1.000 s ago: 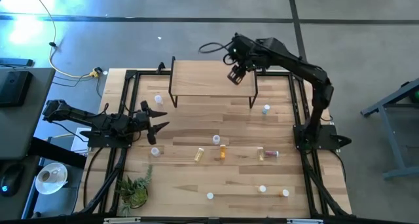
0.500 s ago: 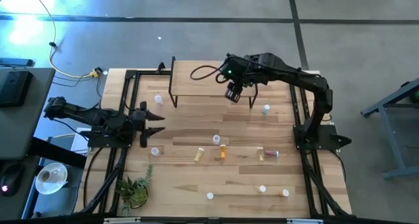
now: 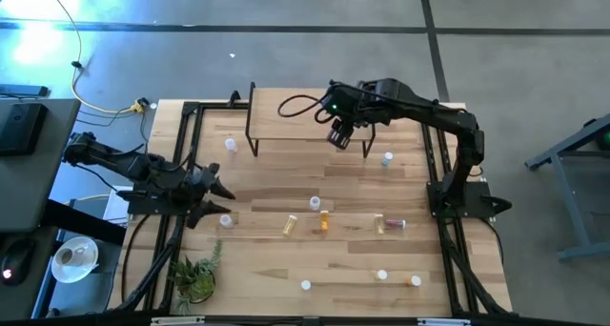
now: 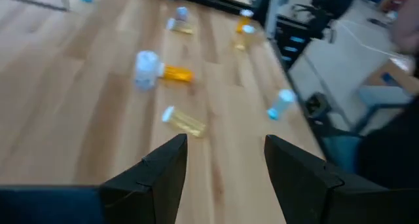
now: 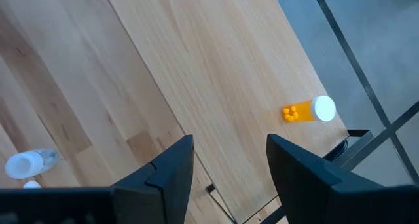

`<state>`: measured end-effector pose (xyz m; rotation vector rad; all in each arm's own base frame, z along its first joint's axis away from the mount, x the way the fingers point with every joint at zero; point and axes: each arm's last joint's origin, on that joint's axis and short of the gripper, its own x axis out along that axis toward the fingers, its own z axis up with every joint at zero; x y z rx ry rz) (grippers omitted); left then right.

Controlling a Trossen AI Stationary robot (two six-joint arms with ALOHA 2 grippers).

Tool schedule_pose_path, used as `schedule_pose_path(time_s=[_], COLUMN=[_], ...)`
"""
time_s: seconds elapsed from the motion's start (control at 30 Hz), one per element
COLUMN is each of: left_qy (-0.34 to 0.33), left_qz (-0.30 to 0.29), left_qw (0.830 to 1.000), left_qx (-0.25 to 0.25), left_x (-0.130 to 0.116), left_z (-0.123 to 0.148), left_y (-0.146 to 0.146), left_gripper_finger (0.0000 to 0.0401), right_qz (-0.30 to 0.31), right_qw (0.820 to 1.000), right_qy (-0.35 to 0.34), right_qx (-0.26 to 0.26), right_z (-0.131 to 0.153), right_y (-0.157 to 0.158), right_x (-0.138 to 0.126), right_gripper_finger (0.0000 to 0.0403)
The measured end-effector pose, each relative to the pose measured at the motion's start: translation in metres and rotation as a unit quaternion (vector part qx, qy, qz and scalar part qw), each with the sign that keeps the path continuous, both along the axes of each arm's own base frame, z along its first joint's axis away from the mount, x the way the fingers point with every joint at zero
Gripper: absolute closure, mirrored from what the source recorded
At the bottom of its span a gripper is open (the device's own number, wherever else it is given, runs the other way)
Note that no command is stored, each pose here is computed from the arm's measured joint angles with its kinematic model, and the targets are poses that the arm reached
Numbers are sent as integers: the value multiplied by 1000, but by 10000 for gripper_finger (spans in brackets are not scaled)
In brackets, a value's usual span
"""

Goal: Pick and place medicine bottles onto shelf by color
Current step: Put the bottom left transparent pill bottle on the shelf

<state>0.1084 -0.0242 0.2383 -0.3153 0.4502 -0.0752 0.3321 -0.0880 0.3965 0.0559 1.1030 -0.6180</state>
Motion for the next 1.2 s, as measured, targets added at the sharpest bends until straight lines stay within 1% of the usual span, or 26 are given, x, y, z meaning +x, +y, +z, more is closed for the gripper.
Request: schedule_pose_path(time_s=[0.1,0.27,0.37,0.43,0.53,0.7,0.9,1.03,1.13,1.2], left_qy=[-6,12,42,72,125,203,289,327,343,353], left_qz=[-22,-34,-35,-35,-27,1,14,24,33,35], left_qw=[1000,999,998,996,991,978,956,942,937,934], left_qx=[-6,12,23,28,33,38,56,73,62,45], left_x=[2,2,3,4,8,17,26,29,31,32], left_z=[17,48,61,66,64,48,31,23,20,18], left_y=[-3,-5,-6,-7,-9,-15,-23,-28,-32,-35], left_gripper_finger=[206,206,206,206,206,206,206,206,206,206], right_qz=[0,0,0,0,0,0,0,0,0,0], right_qw=[1000,1000,1000,1000,1000,1000,1000,1000,1000,1000], right_qy=[0,0,0,0,0,0,-4,-4,-4,-6], right_qx=[0,0,0,0,0,0,-1,-1,-1,-2], right_z=[0,0,0,0,0,0,0,0,0,0], right_y=[0,0,0,0,0,0,0,0,0,0], right_x=[0,0,0,0,0,0,1,1,1,1], right_gripper_finger=[220,220,220,220,220,220,220,220,220,220])
